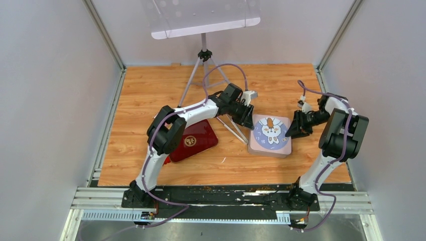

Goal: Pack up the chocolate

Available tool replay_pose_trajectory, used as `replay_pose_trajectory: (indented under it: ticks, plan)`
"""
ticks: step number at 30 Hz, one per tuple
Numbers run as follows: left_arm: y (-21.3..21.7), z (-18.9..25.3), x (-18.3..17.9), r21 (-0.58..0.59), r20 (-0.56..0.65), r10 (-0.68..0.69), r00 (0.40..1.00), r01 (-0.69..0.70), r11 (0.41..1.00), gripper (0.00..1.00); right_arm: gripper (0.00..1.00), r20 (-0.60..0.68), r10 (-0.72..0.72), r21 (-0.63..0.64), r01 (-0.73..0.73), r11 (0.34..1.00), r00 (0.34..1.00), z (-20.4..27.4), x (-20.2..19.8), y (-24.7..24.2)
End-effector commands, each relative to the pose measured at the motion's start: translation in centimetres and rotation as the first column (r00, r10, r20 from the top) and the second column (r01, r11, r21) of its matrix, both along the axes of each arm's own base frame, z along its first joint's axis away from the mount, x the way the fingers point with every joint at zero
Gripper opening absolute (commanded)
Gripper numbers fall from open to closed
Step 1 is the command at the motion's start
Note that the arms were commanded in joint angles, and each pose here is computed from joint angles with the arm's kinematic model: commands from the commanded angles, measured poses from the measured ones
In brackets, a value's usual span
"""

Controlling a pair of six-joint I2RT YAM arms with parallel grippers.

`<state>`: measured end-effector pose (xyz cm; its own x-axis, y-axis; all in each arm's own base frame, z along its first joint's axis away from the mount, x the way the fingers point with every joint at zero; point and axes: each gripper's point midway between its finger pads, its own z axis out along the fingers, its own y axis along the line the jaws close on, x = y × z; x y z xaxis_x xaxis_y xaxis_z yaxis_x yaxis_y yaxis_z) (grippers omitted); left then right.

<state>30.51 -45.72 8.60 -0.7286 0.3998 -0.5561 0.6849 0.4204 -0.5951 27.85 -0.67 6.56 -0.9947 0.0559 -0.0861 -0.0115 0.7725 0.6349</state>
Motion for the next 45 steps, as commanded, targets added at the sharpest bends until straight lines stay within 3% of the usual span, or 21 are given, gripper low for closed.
replay_pose_trajectory:
  ticks: [1, 14, 30, 38, 45]
  plan:
    - [0.1, -1.2, 0.5, 0.057, 0.046, 0.004, 0.999, -0.007, 0.998, 0.42, 0.3, 0.053, 0.018, 0.031, -0.019, 0.999, 0.998, 1.4, 0.9, 1.2]
    - [-0.1, -1.0, 2.9, 0.087, 0.141, 0.046, 0.989, -0.059, 0.995, 0.43, 0.33, 0.069, 0.003, -0.006, -0.003, 1.0, 0.998, 1.8, 2.1, 1.1]
    - [0.8, -2.0, 5.2, 0.15, 0.222, 0.067, 0.973, -0.101, 0.983, 0.49, 0.47, 0.091, 0.015, -0.118, -0.004, 0.993, 0.996, 1.4, 3.9, -0.6]
    - [0.4, -3.6, 6.2, 0.161, 0.219, 0.072, 0.973, -0.109, 0.981, 0.49, 0.47, 0.108, -0.001, -0.097, 0.012, 0.995, 0.994, 0.3, 6.6, -1.1]
    - [0.3, -6.2, 6.5, 0.155, 0.141, 0.113, 0.983, -0.135, 0.979, 0.43, 0.37, 0.026, -0.046, -0.02, 0.046, 0.999, 0.999, -3.1, 7.6, -0.5]
